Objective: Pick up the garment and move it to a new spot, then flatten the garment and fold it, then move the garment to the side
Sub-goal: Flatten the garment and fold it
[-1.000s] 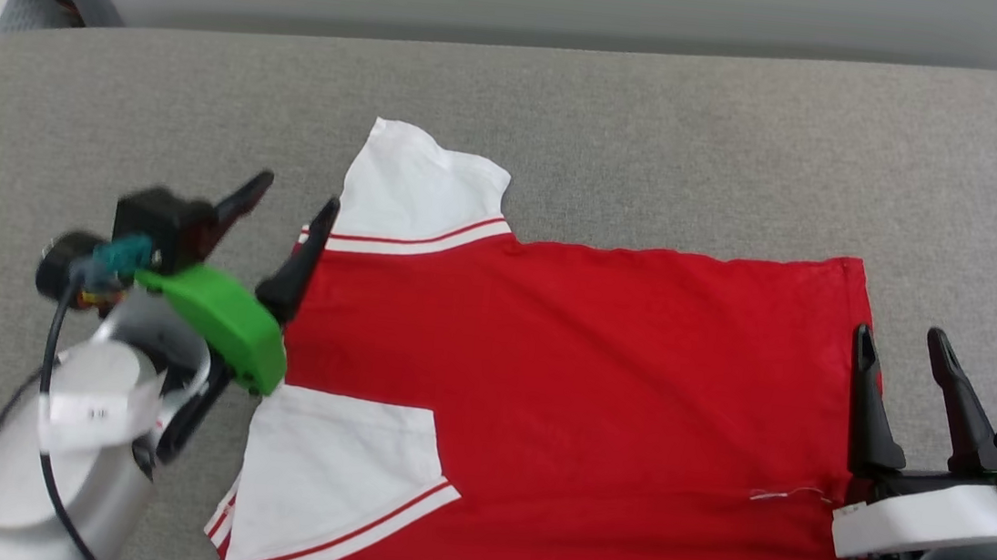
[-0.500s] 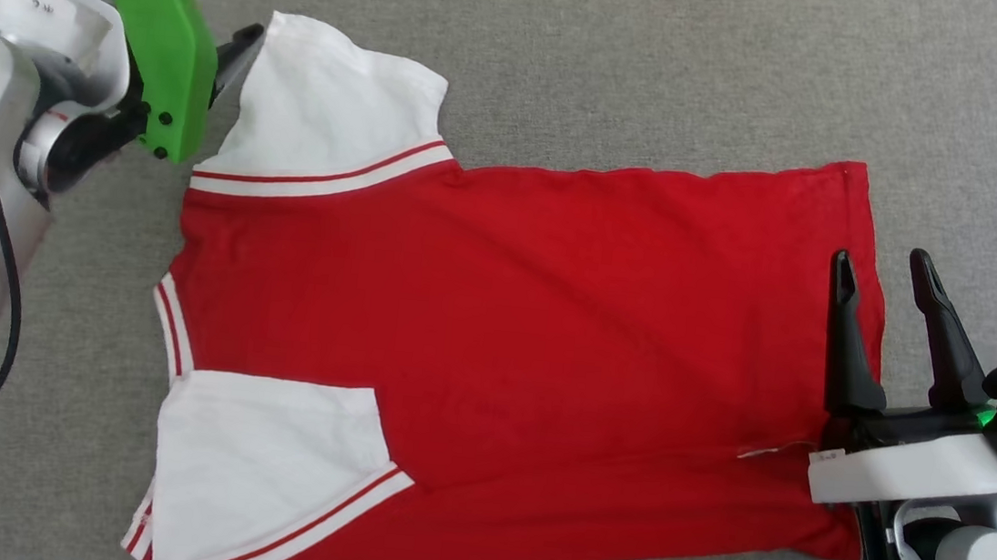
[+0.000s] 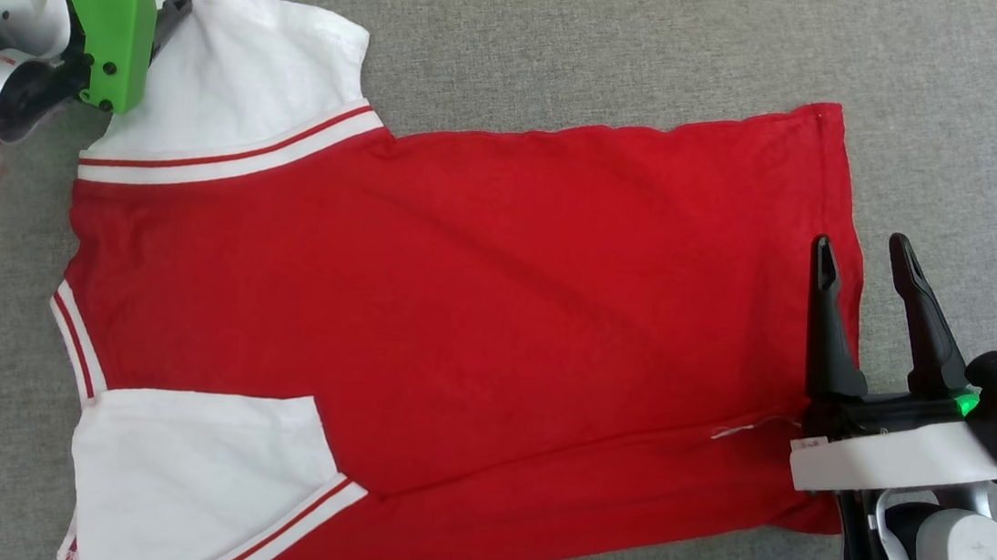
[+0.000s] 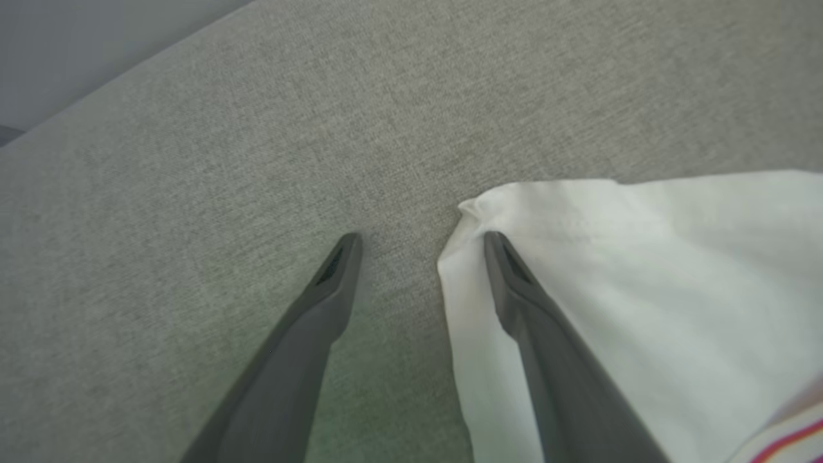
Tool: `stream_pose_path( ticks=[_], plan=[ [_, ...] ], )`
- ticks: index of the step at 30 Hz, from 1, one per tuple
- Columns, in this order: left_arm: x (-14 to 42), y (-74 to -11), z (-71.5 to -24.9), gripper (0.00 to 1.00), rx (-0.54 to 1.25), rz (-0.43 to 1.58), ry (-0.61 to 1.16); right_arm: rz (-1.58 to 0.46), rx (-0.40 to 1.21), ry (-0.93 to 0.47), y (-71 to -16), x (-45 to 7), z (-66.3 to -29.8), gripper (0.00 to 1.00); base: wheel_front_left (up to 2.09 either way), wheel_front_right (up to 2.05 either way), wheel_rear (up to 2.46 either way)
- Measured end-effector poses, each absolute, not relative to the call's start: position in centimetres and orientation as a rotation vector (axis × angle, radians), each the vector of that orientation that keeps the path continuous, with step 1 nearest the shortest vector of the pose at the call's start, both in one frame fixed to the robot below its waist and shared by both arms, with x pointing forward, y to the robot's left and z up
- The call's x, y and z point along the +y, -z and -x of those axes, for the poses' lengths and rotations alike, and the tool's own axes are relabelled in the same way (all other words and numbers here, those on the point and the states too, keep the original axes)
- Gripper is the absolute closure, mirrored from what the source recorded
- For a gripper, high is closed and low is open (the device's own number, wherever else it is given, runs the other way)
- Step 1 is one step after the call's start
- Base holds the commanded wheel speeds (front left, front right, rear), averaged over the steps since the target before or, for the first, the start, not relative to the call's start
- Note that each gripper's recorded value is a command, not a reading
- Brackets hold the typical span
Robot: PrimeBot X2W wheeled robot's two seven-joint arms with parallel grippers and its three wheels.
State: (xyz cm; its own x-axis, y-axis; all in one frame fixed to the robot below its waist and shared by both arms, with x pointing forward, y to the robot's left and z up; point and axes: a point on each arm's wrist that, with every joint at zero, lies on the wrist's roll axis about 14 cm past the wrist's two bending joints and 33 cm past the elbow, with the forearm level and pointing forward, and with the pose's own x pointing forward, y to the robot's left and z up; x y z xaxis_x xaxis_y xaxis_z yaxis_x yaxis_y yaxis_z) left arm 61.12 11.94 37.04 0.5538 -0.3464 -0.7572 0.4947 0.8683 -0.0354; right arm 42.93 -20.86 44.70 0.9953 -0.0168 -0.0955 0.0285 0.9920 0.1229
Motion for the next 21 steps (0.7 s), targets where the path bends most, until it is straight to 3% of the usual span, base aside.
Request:
stream_pose_path(
  ticks=[4, 5, 6, 12, 21],
  plan=[
    [11.8, -36.1, -61.5, 0.00, 0.883, -0.208, 0.502, -0.127, 0.099, 0.027, -44.3, -21.0, -43.2, 0.00, 0.00, 0.00, 0.00],
    [11.8, -35.9, -61.5, 0.65, 0.891, -0.210, 0.504, -0.127, 0.102, 0.029, -44.2, -21.0, -43.1, 0.00, 0.00, 0.00, 0.00],
    [11.7, -35.8, -61.4, 0.99, 0.901, -0.211, 0.508, -0.127, 0.104, 0.029, -44.1, -21.0, -43.2, 0.00, 0.00, 0.00, 0.00],
    [10.6, -36.1, -60.8, 1.00, 0.905, -0.171, 0.543, -0.128, 0.105, 0.030, -44.1, -21.1, -43.2, 0.00, 0.00, 0.00, 0.00],
    [11.3, -39.6, -60.4, 1.00, 0.765, -0.119, 0.490, -0.060, 0.122, -0.003, -45.7, -21.5, -43.1, 0.00, 0.00, 0.00, 0.00]
  ],
)
